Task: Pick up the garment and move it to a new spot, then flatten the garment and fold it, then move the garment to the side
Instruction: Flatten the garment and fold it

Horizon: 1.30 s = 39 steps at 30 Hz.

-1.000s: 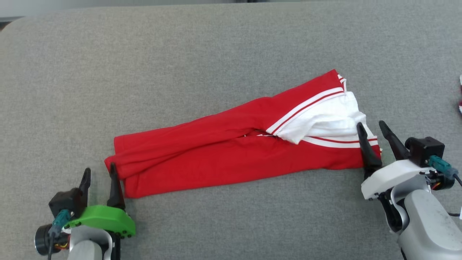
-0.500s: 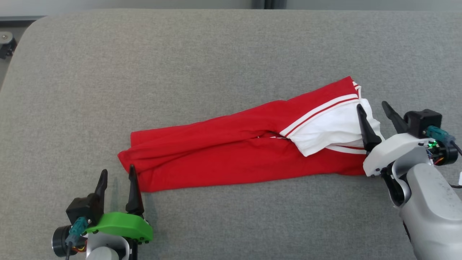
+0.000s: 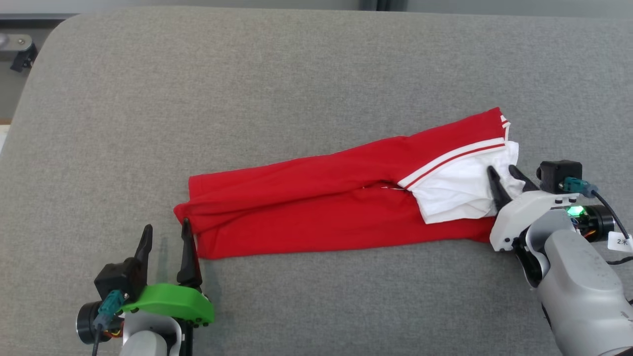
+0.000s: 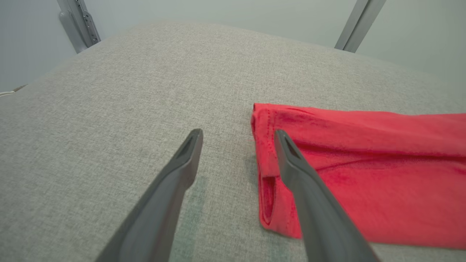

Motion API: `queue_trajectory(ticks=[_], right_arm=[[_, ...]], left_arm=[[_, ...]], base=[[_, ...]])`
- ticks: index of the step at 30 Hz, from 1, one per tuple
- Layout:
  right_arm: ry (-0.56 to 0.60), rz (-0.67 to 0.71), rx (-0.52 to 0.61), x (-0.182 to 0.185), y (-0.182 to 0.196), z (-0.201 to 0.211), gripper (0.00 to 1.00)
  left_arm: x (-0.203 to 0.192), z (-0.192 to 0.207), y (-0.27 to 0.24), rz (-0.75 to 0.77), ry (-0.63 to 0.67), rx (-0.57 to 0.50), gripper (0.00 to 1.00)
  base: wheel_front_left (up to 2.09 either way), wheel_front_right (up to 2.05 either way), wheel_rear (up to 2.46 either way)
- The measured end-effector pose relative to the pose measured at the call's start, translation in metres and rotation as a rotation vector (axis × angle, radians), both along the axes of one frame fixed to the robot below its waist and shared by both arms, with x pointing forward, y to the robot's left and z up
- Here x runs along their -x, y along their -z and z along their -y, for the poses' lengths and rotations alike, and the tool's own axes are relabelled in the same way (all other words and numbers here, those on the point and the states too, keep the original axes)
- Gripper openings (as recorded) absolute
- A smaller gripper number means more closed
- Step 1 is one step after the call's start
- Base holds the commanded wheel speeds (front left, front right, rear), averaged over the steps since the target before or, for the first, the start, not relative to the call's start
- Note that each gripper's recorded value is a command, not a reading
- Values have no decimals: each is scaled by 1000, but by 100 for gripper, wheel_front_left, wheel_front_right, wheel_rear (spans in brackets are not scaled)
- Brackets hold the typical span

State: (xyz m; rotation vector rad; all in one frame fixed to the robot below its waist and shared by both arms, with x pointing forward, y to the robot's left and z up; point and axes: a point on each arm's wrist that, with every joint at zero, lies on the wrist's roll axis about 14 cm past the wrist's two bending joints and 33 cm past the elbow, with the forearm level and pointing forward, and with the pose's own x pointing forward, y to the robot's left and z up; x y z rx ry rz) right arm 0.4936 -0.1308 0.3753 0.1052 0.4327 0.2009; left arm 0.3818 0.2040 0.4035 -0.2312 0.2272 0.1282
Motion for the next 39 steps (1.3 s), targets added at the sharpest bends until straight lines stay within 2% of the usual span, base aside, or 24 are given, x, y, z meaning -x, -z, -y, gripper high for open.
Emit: queue_trajectory(ticks=[6,13,16,19,24,28,34,39], right_arm=[[96,51,16,5,-7,38,0],[295,76,85,30,-20,127,0],[361,136,108,35,-39,156,0],[378,210,111,36,-60,160,0],[293,359,36,24,-100,112,0],[136,428,-38,18,-119,48,0],[-128,424,-176,31,-124,-57,0],[-307,378,-244,50,-120,-123,0]], left_arm=[[-7,15,-2,12,52,6,100],[-19,54,-6,33,171,26,100],[-22,72,-8,42,221,38,100],[-24,85,-9,46,258,45,100],[-24,94,-13,56,286,46,100],[-20,87,-12,48,266,40,100],[-8,74,-9,33,229,30,100],[1,64,-10,31,197,29,100]], base=[[0,0,0],[0,0,0],[0,0,0],[0,0,0],[0,0,0],[0,0,0],[0,0,0],[0,0,0]])
